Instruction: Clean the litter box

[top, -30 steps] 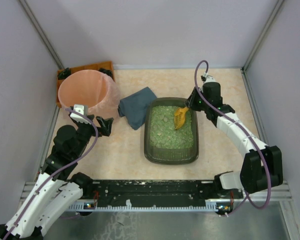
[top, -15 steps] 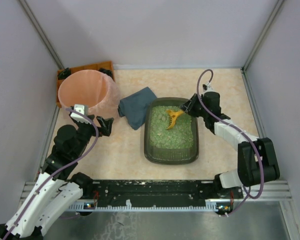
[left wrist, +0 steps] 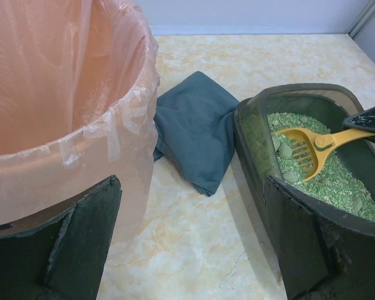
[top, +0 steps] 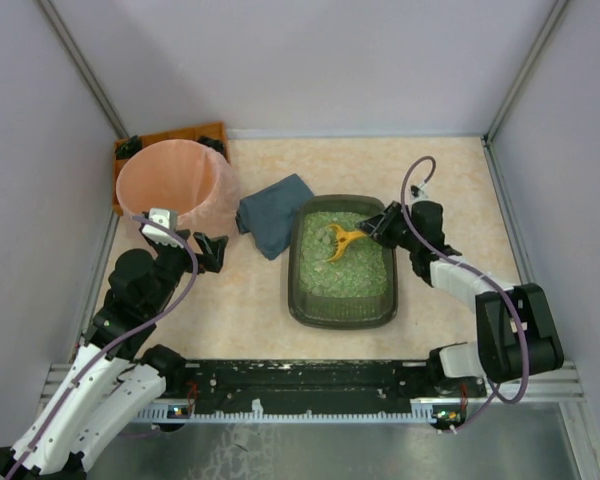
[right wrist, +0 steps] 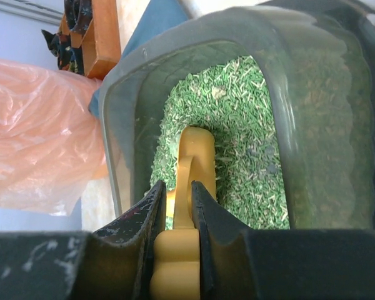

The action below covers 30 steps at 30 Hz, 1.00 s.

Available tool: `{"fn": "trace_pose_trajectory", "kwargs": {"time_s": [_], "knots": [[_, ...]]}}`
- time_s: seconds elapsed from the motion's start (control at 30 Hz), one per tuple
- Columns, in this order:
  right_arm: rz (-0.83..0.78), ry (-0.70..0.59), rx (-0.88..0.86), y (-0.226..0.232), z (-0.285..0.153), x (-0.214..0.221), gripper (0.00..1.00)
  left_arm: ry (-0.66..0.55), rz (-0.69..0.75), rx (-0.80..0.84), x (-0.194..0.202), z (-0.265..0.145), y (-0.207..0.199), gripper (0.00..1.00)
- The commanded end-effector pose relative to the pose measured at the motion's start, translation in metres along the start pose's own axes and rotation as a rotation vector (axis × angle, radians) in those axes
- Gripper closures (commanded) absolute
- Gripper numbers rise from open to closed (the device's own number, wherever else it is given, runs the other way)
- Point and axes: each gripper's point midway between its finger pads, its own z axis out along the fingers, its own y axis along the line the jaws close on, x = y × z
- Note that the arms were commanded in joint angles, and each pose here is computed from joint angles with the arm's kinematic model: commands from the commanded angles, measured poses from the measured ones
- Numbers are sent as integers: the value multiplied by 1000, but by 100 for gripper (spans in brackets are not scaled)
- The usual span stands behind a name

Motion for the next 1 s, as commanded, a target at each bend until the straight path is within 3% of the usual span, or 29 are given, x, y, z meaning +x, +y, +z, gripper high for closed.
{"fn": "trace_pose_trajectory", "kwargs": {"time_s": [0.0,0.97], "knots": [[37,35,-103,28,-22,1,100,-19,-21,16,-4,2,-4,1],[102,-137,-235,21,-102,-45,100,-31,-49,44,-7,3,-10,0]]}}
